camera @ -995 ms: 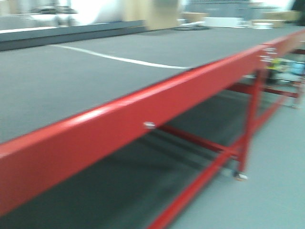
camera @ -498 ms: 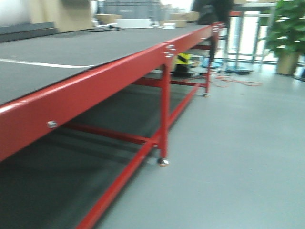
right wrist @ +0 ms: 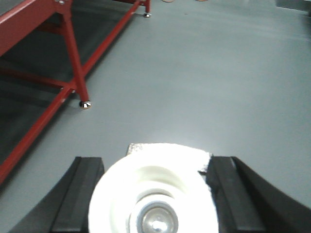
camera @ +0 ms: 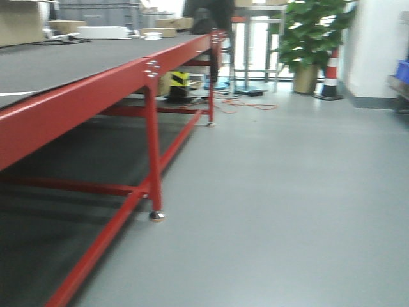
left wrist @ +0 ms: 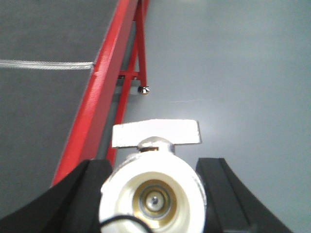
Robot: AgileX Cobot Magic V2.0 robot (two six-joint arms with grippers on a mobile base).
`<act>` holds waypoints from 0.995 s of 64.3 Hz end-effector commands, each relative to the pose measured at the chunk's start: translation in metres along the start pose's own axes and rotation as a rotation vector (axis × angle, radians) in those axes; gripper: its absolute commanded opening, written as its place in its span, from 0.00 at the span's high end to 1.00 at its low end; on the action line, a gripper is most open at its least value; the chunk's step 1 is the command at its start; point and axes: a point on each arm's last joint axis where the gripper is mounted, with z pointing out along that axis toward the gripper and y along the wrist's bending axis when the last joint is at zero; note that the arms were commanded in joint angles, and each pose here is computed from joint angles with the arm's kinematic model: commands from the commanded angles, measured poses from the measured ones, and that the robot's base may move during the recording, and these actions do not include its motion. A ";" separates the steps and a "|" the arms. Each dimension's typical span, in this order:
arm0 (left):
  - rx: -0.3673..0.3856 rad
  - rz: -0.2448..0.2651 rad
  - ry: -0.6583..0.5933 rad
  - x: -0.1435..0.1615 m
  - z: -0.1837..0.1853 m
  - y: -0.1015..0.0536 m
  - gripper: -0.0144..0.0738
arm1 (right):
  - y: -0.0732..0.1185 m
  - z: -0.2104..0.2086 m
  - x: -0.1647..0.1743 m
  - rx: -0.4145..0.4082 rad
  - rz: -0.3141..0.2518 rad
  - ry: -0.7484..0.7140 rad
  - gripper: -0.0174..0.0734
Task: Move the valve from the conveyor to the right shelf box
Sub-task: 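Drive away from the red-framed conveyor toward the shelf of blue bins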
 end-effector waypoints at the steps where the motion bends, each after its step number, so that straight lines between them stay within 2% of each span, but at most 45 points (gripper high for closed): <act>1: 0.002 -0.011 -0.067 -0.006 -0.006 0.000 0.96 | -0.001 -0.008 -0.010 0.016 -0.015 -0.096 0.98; 64: 0.002 -0.011 -0.067 -0.006 -0.006 0.000 0.96 | -0.001 -0.008 -0.010 0.016 -0.015 -0.096 0.98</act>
